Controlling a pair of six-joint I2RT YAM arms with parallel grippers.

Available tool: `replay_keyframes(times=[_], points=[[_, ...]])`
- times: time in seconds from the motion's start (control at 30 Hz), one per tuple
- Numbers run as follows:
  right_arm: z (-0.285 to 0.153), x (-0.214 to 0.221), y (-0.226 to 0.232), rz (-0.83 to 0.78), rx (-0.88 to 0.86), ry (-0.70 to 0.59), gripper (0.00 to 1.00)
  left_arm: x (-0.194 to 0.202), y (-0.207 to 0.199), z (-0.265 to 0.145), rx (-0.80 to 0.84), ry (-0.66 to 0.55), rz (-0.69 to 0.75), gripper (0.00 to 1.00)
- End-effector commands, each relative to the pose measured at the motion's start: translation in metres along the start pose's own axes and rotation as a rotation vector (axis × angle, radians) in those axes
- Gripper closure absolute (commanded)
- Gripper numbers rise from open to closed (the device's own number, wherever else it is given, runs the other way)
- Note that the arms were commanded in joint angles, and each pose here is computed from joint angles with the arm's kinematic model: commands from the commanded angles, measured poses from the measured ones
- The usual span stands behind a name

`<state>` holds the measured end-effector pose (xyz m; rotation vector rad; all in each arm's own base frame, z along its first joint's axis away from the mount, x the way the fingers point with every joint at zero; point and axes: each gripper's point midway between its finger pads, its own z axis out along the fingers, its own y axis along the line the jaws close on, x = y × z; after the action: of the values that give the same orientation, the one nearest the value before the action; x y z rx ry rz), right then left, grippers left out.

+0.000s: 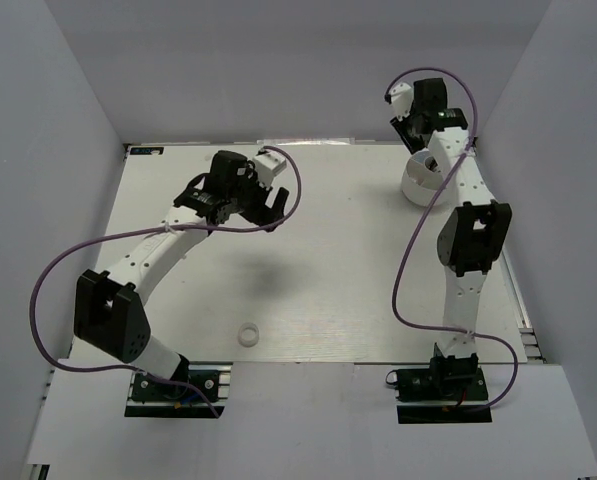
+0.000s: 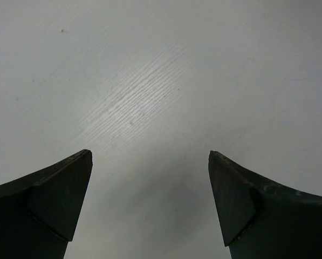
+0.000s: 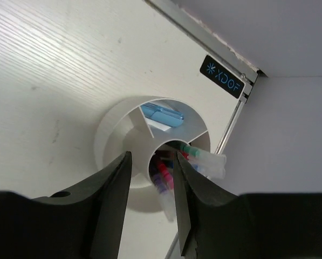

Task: Sort the stationery into containers
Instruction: Place the pen in the storage box, then pick up the stapler from the corner of the board.

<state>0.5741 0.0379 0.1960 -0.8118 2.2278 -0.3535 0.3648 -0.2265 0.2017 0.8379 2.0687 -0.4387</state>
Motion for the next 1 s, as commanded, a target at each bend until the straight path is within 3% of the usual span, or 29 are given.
replay_keyframes(times=[0.0, 0.1, 0.2, 0.33, 0.37, 0.5, 0.7, 0.97], points=[[-0.082, -0.045, -0.003, 0.094, -0.043, -0.172, 0.58, 0.028, 0.017, -0.014, -0.070, 0.097, -0.136, 0.02], [-0.112, -0.051, 0.025, 0.156, -0.179, -0.225, 0.56, 0.073, 0.045, -0.019, -0.149, 0.265, -0.212, 0.02], [-0.132, -0.047, 0.054, 0.195, -0.312, -0.238, 0.55, 0.106, 0.073, -0.041, -0.194, 0.335, -0.211, 0.02], [-0.140, -0.040, 0.069, 0.186, -0.371, -0.229, 0.55, 0.164, 0.110, -0.071, -0.317, 0.479, -0.212, 0.02], [-0.141, -0.041, 0.072, 0.180, -0.379, -0.230, 0.55, 0.190, 0.130, -0.087, -0.414, 0.556, -0.222, 0.03], [-0.145, -0.043, 0.076, 0.178, -0.404, -0.235, 0.55, 0.234, 0.164, -0.125, -0.569, 0.681, -0.244, 0.05], [-0.146, -0.047, 0.085, 0.163, -0.434, -0.241, 0.54, 0.261, 0.182, -0.160, -0.491, 0.735, -0.164, 0.02], [-0.149, -0.046, 0.092, 0.146, -0.453, -0.234, 0.54, 0.297, 0.209, -0.176, -0.362, 0.812, -0.043, 0.03]])
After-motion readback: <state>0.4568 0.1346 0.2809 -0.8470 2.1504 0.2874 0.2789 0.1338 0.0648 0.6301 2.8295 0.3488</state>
